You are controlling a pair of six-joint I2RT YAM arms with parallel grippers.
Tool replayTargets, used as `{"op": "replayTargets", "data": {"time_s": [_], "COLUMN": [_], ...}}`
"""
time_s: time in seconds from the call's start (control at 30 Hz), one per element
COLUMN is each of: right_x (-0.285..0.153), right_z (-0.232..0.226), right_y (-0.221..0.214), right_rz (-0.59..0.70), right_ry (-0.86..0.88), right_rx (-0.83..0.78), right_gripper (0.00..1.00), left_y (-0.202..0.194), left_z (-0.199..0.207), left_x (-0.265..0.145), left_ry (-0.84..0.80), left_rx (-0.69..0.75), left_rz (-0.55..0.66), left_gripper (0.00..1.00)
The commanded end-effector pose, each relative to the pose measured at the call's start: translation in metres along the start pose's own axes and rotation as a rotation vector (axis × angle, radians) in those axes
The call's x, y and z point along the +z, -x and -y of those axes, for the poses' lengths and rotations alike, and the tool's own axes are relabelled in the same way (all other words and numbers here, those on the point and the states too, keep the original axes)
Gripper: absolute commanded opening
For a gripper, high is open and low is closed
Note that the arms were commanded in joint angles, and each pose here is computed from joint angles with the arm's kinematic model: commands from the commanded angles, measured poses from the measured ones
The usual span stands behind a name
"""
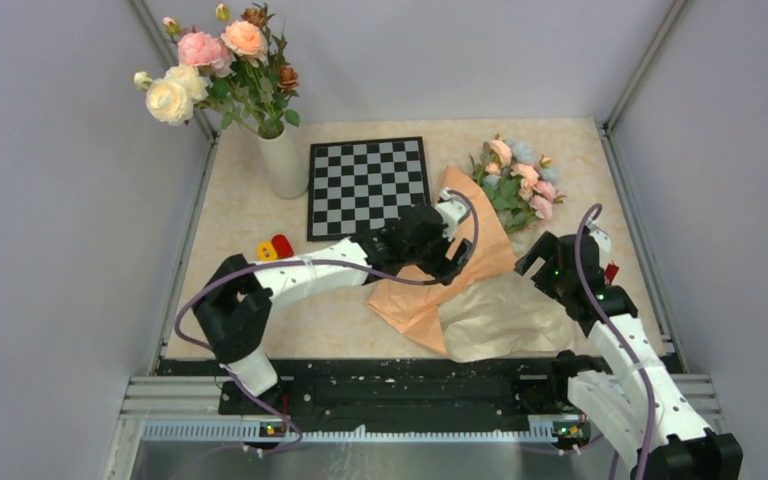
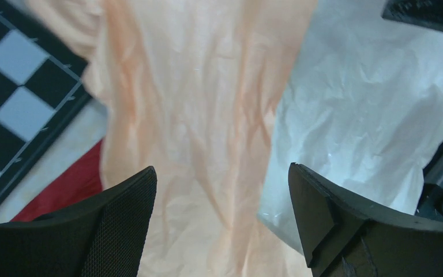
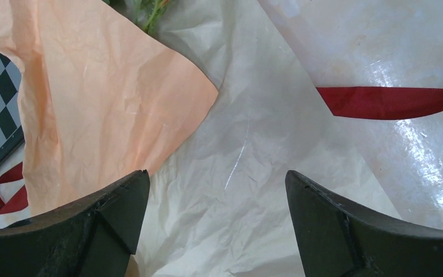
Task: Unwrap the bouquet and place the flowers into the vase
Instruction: Unfold the wrapping paper at the center of the board.
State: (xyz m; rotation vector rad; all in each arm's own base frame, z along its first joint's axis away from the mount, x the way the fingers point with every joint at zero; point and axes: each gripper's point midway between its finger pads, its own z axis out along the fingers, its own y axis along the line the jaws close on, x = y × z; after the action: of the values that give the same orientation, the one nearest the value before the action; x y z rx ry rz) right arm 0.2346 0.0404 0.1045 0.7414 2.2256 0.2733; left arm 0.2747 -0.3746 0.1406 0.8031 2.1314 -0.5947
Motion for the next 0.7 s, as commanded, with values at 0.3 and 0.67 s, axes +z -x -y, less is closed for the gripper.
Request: {"op": "replayTargets", "data": {"time_s": [0.3,0.67], "right_x": [-0.016,-0.021], "right_z": [-0.002,0.001], "right_y": [0.033,0.039], "right_rz": [0.121,0.17], "right_ry": [-0.013,-0.015], "right_rx": [-0.014,-0.009], "right_gripper": [0.9,0.93], "left_y": [-0.029,-0.057], "left_z": [0.049,0.044], "left_x": [0.059,0.08], "left_ry": [-0.063,0.023], "left_rx": [0.154,0.238], "left_rz": [-0.08,-0.124], "left_gripper": [0.75,0.55]}}
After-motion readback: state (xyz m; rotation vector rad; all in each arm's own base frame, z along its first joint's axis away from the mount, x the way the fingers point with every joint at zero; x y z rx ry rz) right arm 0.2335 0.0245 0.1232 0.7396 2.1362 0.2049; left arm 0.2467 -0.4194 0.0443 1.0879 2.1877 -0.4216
